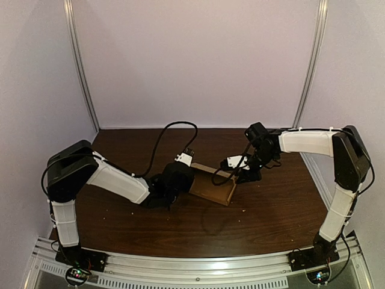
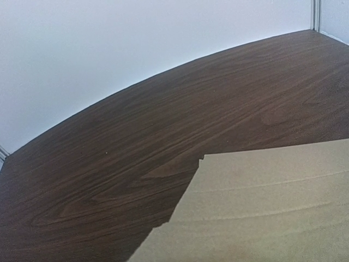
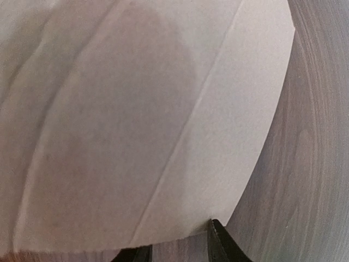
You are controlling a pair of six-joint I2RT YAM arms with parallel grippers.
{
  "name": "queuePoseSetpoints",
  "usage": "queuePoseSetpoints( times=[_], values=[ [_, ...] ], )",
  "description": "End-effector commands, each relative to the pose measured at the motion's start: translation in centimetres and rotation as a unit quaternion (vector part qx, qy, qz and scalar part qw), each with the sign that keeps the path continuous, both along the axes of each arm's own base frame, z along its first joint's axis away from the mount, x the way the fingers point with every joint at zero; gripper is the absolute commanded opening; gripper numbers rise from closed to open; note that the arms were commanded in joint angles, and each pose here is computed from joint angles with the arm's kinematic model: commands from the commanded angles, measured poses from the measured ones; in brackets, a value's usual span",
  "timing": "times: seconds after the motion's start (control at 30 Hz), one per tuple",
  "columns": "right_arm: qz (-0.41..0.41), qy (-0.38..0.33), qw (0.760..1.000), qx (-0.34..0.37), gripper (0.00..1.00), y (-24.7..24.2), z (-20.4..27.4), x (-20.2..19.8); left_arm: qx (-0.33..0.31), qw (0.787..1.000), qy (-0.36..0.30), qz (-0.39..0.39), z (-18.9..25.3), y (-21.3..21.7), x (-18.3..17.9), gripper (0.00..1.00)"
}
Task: Fold the paper box
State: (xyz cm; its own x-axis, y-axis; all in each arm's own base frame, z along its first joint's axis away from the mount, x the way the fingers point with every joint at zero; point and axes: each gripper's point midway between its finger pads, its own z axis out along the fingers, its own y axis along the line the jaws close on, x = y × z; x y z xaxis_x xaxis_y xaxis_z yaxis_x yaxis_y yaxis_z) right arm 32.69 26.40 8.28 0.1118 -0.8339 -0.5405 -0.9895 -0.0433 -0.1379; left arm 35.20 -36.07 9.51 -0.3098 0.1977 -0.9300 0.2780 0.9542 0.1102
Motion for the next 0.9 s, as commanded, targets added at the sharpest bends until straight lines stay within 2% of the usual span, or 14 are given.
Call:
queuePoseSetpoints(
  times=[0.0, 0.2, 0.33, 0.43, 0.47, 0.63, 0.87],
  values=[
    [0.031, 0.012, 0.999, -0.039, 0.37, -2.3, 0.7, -3.8, 0.059, 0.996, 0.051, -0.041, -5.7, 1.2, -2.3, 0.00],
    [0.038, 0.043, 0.997, -0.054, 0.44, -4.5, 4.0, -7.9, 0.059, 0.996, 0.048, -0.050, -6.6, 1.6, -2.7, 0.00],
    [-0.040, 0.034, 0.998, 0.029, 0.45, -2.4, 9.1, -6.5, 0.057, 0.996, 0.044, -0.059, -6.9, 1.4, -3.0, 0.00],
    [-0.107, 0.042, 0.986, 0.117, 0.44, 0.7, 12.8, -4.0, 0.057, 0.995, 0.039, -0.069, -6.9, 1.2, -3.5, 0.00],
    [-0.125, 0.047, 0.983, 0.127, 0.43, 1.8, 12.9, -3.1, 0.057, 0.995, 0.036, -0.072, -6.8, 1.1, -3.6, 0.00],
    [-0.144, 0.104, 0.979, 0.098, 0.34, 6.2, 9.3, -1.3, 0.060, 0.994, 0.031, -0.082, -6.3, 0.8, -4.3, 0.00],
    [-0.150, 0.192, 0.970, -0.006, 0.29, 7.5, 0.4, -2.6, 0.084, 0.992, 0.030, -0.091, -5.2, 2.3, -6.7, 0.20]
  ],
)
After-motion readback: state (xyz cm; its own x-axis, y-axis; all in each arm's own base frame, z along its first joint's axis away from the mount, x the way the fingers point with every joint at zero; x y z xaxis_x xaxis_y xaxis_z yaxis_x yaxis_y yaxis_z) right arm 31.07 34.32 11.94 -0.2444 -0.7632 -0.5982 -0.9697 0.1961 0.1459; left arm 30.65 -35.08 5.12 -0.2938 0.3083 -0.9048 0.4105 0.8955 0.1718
